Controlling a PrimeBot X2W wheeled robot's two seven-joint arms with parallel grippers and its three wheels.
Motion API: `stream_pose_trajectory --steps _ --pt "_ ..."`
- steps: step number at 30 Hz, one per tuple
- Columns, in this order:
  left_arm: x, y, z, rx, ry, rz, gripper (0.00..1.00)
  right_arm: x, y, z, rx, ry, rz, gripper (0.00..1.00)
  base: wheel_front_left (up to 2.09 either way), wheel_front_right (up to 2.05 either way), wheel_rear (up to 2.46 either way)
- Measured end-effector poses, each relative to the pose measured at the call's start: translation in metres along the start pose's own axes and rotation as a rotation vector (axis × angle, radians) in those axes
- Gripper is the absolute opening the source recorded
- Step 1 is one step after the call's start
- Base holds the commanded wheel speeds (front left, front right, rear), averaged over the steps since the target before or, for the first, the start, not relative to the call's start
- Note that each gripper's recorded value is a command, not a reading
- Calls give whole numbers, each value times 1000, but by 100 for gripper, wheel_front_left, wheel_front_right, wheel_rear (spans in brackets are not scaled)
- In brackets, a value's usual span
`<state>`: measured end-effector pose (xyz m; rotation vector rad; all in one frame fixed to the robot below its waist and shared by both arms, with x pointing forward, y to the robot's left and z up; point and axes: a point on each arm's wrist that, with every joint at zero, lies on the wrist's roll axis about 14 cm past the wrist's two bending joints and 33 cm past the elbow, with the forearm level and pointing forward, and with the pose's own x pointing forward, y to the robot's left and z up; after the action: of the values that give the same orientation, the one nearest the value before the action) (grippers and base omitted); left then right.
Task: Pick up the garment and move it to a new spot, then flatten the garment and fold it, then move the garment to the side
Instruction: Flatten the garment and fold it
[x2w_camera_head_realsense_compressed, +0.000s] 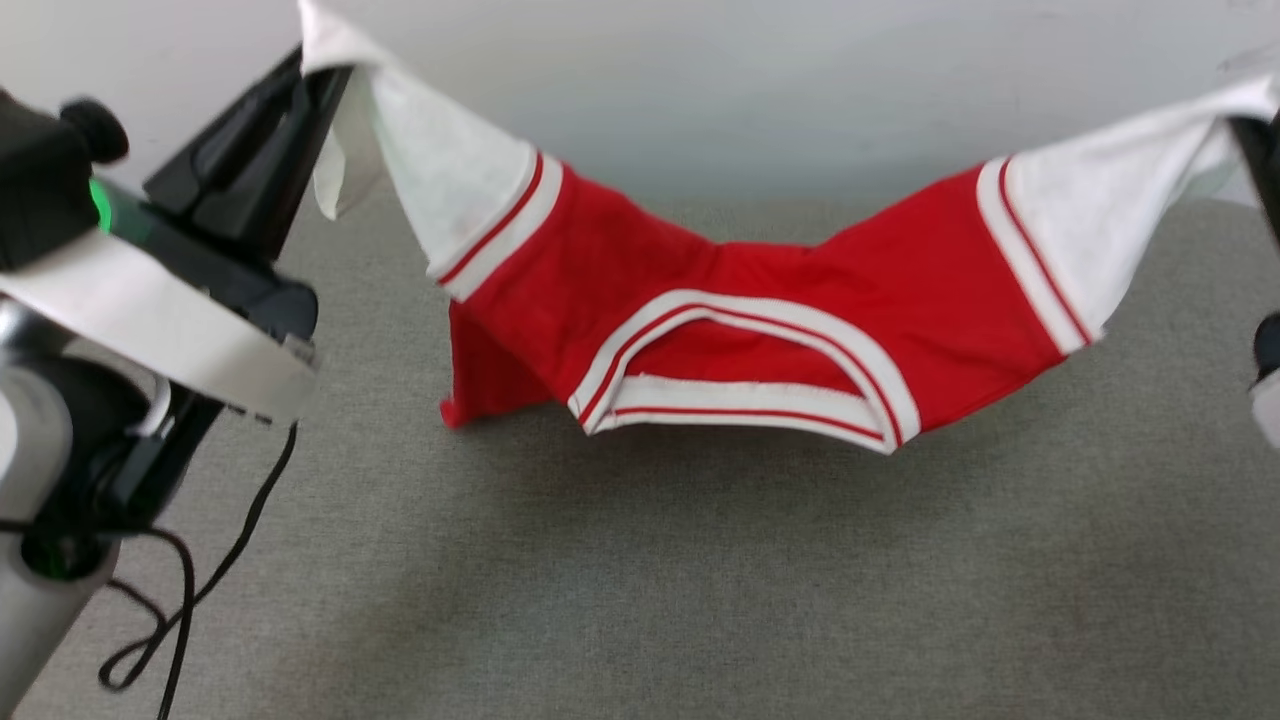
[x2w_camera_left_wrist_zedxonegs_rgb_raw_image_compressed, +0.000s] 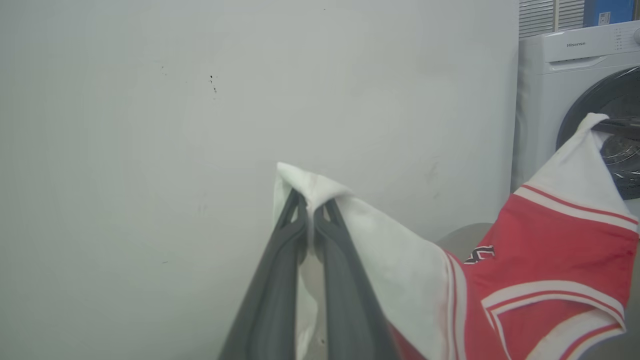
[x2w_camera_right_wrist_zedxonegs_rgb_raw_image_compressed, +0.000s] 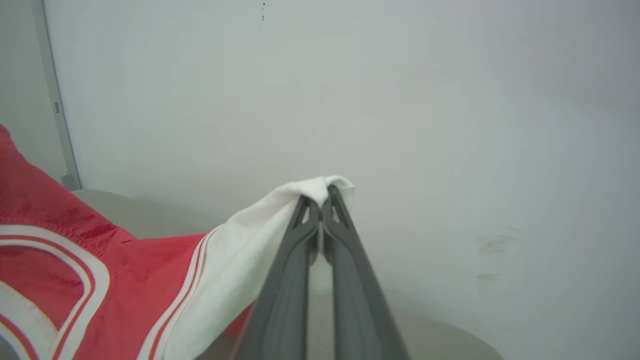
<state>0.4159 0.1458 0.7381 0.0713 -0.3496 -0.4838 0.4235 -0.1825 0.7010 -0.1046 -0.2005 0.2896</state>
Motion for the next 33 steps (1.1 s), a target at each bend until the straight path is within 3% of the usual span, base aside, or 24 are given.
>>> stream_pose_trajectory --steps 10,24,33 --pt "61 17 19 -3 -87 -12 0 67 -18 32 -15 -103 -16 0 0 0 0" --pt "173 91 -24 -38 -91 64 0 208 -49 37 -76 -175 -70 0 0 0 0" --pt "218 126 -60 -60 -70 115 0 267 -69 23 -124 -178 -124 0 0 0 0"
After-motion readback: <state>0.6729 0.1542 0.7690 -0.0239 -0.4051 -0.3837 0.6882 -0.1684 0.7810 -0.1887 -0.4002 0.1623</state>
